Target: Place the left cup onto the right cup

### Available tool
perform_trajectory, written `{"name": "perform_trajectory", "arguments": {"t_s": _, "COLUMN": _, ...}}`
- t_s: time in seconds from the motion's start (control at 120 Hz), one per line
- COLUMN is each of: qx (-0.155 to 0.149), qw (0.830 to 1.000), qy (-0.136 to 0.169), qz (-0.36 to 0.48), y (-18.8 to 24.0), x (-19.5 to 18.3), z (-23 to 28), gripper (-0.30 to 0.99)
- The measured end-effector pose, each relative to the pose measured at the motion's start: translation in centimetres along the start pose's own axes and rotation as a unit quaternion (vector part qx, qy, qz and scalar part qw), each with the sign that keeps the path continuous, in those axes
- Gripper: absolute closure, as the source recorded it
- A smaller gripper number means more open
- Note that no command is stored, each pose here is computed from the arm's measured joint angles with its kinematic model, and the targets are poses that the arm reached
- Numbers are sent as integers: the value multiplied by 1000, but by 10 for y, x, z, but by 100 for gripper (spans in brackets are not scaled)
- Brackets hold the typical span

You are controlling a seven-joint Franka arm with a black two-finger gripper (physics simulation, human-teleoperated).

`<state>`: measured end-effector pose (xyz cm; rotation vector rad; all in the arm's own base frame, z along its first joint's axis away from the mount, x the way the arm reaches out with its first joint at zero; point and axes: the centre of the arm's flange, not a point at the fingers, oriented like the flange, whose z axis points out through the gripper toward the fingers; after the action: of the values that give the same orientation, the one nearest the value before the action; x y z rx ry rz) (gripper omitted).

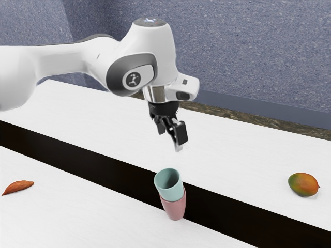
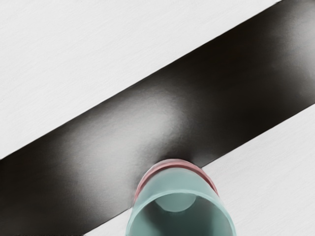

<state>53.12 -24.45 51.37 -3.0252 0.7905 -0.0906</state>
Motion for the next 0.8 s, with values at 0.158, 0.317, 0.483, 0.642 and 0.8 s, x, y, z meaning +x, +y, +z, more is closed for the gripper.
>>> {"name": "perform_trajectory", "arguments": {"t_s": 0.158, "qx": 7, "qw": 998, "qy": 10, "qz": -68, "y": -84, "x": 12, "z": -35, "gripper": 1}}
{"name": "perform_trajectory", "arguments": {"t_s": 0.317, "qx": 9, "qw": 994, "qy": 1, "qz": -113, "y": -145, "x": 19, "z": -42, "gripper": 0}}
{"name": "perform_trajectory", "arguments": {"t_s": 0.483, "qx": 12, "qw": 991, "qy": -10, "qz": -130, "y": -169, "x": 13, "z": -52, "gripper": 0}}
{"name": "perform_trajectory", "arguments": {"t_s": 0.642, "qx": 12, "qw": 991, "qy": -11, "qz": -131, "y": -169, "x": 1, "z": -72, "gripper": 0}}
{"name": "perform_trajectory", "arguments": {"t_s": 0.8, "qx": 9, "qw": 991, "qy": -18, "qz": -131, "y": -169, "x": -2, "z": -73, "gripper": 0}}
